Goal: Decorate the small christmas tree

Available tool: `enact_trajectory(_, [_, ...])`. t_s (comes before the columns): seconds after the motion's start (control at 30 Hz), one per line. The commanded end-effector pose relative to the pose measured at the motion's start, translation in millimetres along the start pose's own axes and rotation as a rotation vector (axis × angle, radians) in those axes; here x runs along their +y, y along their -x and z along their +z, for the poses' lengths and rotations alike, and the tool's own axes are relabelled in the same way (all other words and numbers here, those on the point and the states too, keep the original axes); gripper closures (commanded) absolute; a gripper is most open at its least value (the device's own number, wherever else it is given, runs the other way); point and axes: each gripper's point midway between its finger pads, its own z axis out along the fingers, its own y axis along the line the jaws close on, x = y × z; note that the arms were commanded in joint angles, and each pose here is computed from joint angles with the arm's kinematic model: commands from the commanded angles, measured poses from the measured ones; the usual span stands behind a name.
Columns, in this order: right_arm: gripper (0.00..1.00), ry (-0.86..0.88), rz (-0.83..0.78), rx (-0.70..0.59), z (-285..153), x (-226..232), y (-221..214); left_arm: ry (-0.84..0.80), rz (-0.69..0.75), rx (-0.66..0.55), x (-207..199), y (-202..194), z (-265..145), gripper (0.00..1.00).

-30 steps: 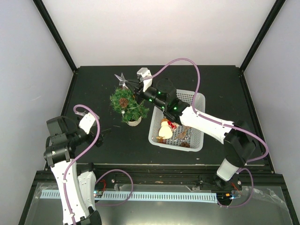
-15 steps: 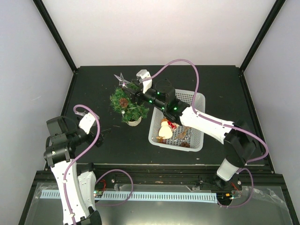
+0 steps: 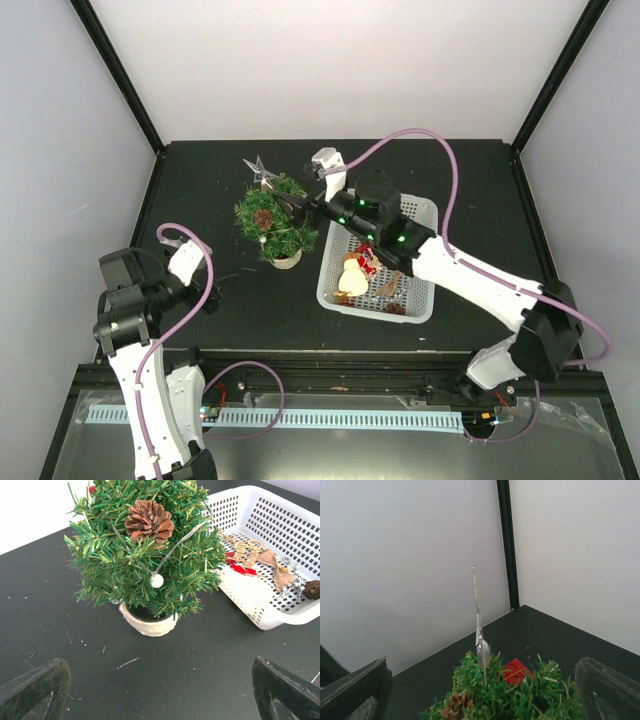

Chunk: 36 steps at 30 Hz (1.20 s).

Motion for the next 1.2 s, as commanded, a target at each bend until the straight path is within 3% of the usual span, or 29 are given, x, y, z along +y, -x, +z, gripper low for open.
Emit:
enact_trajectory(0.0, [0.0, -0.028, -0.009, 0.072, -28.4, 1.3, -1.1, 0.018, -0.009, -0.003, 5.4, 2.7, -0.3, 0.01])
enact_trajectory(0.17, [0.0, -0.246, 0.085, 0.202, -61.9, -33.5, -37.0, 0.024, -0.012, -0.009, 7.0, 2.2, 0.6, 0.01])
enact_trajectory(0.43, [0.0, -0.607, 0.328, 0.563, -94.8, -94.6, -170.8, 0.039, -0.012, -0.017, 8.5, 2.2, 0.4, 0.01])
enact_trajectory(0.67, [0.0, -1.016, 0.621, 0.753, -160.0, -177.8, -245.0, 0.049, -0.005, -0.021, 8.3, 3.1, -0.9, 0.01])
enact_trajectory(0.8, [0.0, -1.237, 0.72, 0.804, -200.4, -218.0, -262.9, 0.052, -0.006, -0.021, 8.9, 2.6, -0.8, 0.01])
enact_trajectory(0.97, [0.0, -1.481, 0.697, 0.83, -235.9, -253.4, -256.8, 0.057, -0.01, -0.02, 10.5, 4.1, -1.2, 0.01])
enact_trajectory(1.17, [0.0, -1.616, 0.68, 0.697, -250.7, -277.8, -223.4, 0.11, -0.012, -0.01, 21.6, 24.2, -12.0, 0.01])
